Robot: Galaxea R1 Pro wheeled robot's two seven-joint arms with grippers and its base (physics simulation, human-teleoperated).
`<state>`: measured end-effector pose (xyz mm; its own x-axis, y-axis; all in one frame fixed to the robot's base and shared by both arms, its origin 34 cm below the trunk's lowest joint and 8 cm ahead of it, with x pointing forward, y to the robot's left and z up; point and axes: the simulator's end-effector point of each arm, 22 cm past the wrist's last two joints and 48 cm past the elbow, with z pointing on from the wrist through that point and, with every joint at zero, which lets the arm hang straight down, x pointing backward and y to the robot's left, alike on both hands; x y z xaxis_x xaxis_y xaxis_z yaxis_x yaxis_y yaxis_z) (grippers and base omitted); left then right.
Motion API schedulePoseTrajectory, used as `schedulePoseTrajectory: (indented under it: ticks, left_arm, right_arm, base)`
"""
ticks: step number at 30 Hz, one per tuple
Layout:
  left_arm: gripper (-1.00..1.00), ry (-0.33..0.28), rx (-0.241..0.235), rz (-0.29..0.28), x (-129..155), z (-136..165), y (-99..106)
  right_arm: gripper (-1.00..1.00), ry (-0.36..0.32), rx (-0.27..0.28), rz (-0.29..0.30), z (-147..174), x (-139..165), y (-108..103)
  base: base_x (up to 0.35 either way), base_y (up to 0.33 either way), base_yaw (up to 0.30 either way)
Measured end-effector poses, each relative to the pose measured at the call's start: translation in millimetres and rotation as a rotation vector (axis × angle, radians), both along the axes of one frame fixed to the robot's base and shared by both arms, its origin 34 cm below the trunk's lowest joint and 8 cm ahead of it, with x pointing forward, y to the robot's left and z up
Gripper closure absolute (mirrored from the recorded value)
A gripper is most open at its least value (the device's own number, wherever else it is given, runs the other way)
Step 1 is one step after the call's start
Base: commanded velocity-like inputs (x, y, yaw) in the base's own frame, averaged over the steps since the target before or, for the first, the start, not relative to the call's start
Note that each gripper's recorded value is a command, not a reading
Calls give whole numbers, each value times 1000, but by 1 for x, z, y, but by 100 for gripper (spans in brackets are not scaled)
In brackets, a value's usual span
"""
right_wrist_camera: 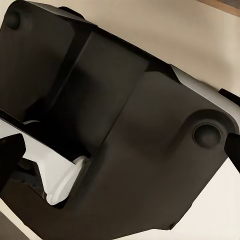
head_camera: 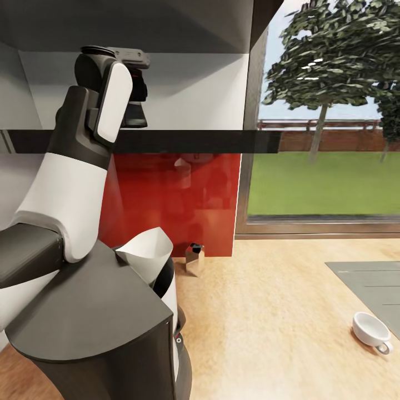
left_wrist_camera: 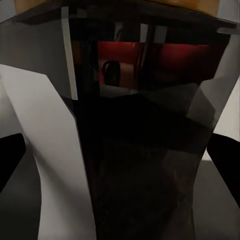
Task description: Set up a coffee station on the kitchen countertop: keep the coffee maker on the countertop, move the bottle of coffee from the kitchen shelf to the counter next to the coffee maker, place a paper coffee filter on top of the coffee maker, put the saucer next to the coffee maker with the coffee cup on the saucer, and place the electric kettle next to the coffee maker.
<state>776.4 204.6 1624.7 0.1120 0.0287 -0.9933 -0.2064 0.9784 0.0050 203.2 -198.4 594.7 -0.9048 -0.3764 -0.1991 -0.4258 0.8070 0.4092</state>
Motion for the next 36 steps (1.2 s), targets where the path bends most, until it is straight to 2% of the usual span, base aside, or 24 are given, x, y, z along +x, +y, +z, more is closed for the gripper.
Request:
schedulePoseTrajectory:
  ticks: [9, 36]
  left_arm:
    - [100, -3, 0, -1, 0, 1, -1]
    - [100, -4, -1, -2, 0, 1, -1]
  right_arm:
    - [-100, 0, 0, 0, 0, 0, 0]
    - [-100, 0, -1, 0, 0, 0, 0]
  base:
    - [-33, 0, 0]
    - [-197, 0, 0]
